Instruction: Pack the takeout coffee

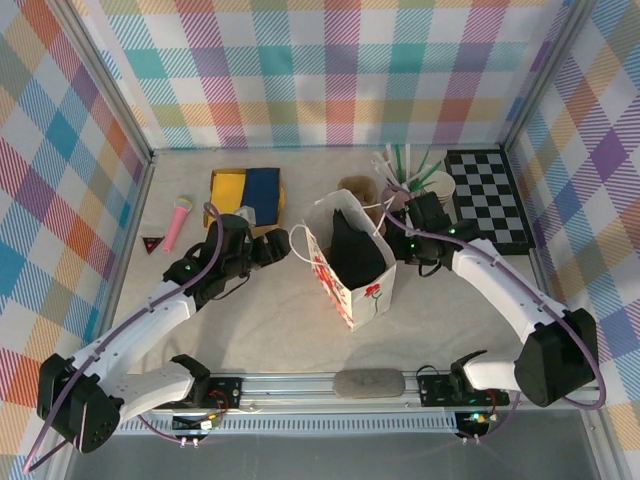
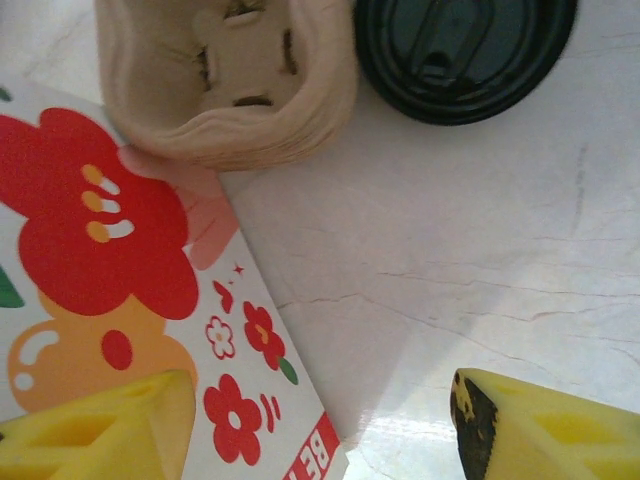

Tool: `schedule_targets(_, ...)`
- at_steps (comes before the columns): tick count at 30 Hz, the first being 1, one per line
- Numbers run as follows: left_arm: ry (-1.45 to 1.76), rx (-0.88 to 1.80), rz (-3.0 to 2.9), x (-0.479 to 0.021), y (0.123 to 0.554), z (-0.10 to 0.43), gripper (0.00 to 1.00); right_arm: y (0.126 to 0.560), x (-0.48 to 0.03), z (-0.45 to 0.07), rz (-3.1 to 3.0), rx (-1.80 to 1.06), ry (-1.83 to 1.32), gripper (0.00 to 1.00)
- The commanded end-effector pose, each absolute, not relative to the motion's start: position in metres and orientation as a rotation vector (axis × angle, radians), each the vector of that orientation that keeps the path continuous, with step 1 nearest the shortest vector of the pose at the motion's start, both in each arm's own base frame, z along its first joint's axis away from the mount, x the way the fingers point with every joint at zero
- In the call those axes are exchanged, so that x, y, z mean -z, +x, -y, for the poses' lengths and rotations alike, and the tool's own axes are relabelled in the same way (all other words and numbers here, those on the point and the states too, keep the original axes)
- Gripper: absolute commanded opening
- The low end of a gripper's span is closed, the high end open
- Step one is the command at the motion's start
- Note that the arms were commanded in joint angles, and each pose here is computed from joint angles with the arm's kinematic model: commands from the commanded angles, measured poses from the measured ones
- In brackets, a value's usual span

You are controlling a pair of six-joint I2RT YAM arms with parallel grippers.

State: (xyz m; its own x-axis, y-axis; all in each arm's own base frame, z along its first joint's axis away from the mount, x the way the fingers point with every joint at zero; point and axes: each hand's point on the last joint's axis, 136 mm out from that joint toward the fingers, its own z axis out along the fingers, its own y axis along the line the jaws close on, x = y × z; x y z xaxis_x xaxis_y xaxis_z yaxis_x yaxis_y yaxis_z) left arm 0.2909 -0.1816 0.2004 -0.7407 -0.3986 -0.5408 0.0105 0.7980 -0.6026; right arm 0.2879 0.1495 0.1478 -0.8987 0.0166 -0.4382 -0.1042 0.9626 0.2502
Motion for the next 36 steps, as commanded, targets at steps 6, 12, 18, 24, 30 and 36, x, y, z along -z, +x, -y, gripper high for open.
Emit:
schedule_targets(6,-0.259,0.855,-2.249,-0.207,0.31,0.202,0.79,0.278,-0.138,-0.173,-2.679,-0.432,-0.087,0.67)
schedule_targets(12,-0.228,0.897,-2.259,-0.204,0.318,0.218,0.78,0.269,-0.138,-0.18,-2.668,-0.472,-0.072,0.66)
schedule_targets(18,-0.203,0.912,-2.268,-0.202,0.323,0.231,0.78,0.265,-0.132,-0.189,-2.673,-0.487,-0.069,0.65)
schedule_targets(24,-0.194,0.914,-2.269,-0.199,0.329,0.238,0.77,0.272,-0.131,-0.198,-2.667,-0.512,-0.06,0.64)
schedule_targets(30,-0.171,0.896,-2.258,-0.204,0.338,0.242,0.77,0.286,-0.135,-0.201,-2.645,-0.48,-0.061,0.64)
schedule_targets(36,-0.153,0.865,-2.256,-0.208,0.353,0.245,0.77,0.3,-0.14,-0.208,-2.638,-0.459,-0.08,0.63)
